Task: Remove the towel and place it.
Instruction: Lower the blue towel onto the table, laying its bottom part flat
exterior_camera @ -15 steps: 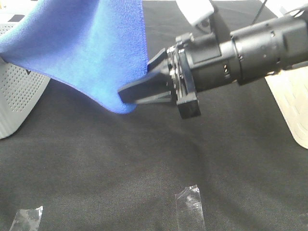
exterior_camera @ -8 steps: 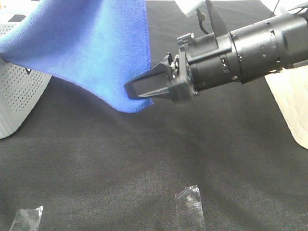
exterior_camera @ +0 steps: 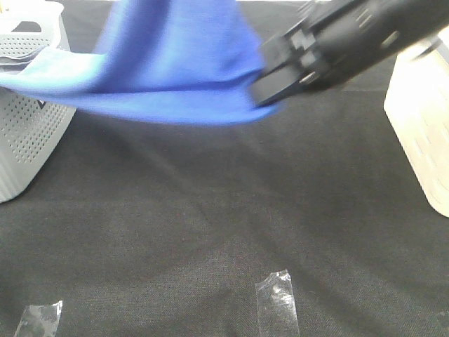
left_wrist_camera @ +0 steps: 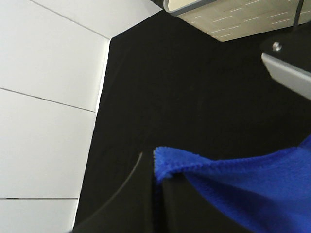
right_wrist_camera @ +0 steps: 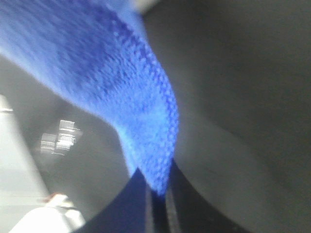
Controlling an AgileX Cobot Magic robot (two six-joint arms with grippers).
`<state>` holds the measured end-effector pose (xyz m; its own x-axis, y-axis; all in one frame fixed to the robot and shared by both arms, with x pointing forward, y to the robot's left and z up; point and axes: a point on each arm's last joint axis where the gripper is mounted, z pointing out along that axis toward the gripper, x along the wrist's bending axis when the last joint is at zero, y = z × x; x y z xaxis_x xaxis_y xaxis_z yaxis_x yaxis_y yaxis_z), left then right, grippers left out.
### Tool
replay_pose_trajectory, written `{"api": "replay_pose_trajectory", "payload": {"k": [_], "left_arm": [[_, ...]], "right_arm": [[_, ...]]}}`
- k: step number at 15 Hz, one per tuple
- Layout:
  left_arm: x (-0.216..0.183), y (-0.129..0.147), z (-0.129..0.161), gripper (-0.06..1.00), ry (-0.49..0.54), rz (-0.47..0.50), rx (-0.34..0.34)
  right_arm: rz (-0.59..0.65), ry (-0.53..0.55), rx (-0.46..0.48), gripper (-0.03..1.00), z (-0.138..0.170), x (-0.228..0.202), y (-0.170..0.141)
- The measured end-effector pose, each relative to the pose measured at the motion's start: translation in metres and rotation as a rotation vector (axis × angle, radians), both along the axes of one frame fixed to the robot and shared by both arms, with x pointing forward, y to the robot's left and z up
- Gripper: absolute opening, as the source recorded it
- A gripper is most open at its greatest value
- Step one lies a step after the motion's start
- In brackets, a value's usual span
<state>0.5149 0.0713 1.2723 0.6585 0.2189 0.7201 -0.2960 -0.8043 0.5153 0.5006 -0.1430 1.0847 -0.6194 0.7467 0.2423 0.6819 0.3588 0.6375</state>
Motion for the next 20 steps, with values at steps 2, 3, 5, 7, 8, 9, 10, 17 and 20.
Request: {"api": "replay_pose_trajectory", "payload": {"k": [2,3,5,7,8,9,10,17,20], "left_arm": [[0.013,-0.007,-0.007,0.00,0.009,0.033,-0.049],[0.020,-0.013,-0.011,0.00,-0.008,0.036,-0.071],[0.033,-0.024,-0.014,0.00,-0.077,0.033,-0.136],[0.043,-0.032,-0.011,0.00,-0.173,0.027,-0.210],[0.046,-0.034,-0.009,0.00,-0.218,0.025,-0.239],[0.047,-0.035,-0.006,0.00,-0.261,0.026,-0.255],[0.048,-0.034,-0.003,0.00,-0.310,0.030,-0.248],[0.085,0.021,0.018,0.00,-0.521,0.178,-0.353],[0.091,0.033,0.025,0.00,-0.596,0.195,-0.394]], "right_arm": [[-0.112,-0.065,-0.114,0.03,0.032,0.005,-0.014],[-0.161,-0.114,-0.162,0.03,0.050,0.009,-0.020],[-0.240,-0.239,-0.218,0.03,0.083,0.016,-0.030],[-0.328,-0.407,-0.267,0.03,0.119,0.022,-0.041],[-0.364,-0.488,-0.294,0.03,0.136,0.024,-0.046],[-0.387,-0.556,-0.308,0.03,0.150,0.025,-0.050],[-0.403,-0.619,-0.323,0.03,0.161,0.028,-0.052],[-0.412,-0.891,-0.313,0.03,0.190,0.060,-0.039],[-0.402,-1.009,-0.264,0.03,0.203,0.072,-0.031]]}}
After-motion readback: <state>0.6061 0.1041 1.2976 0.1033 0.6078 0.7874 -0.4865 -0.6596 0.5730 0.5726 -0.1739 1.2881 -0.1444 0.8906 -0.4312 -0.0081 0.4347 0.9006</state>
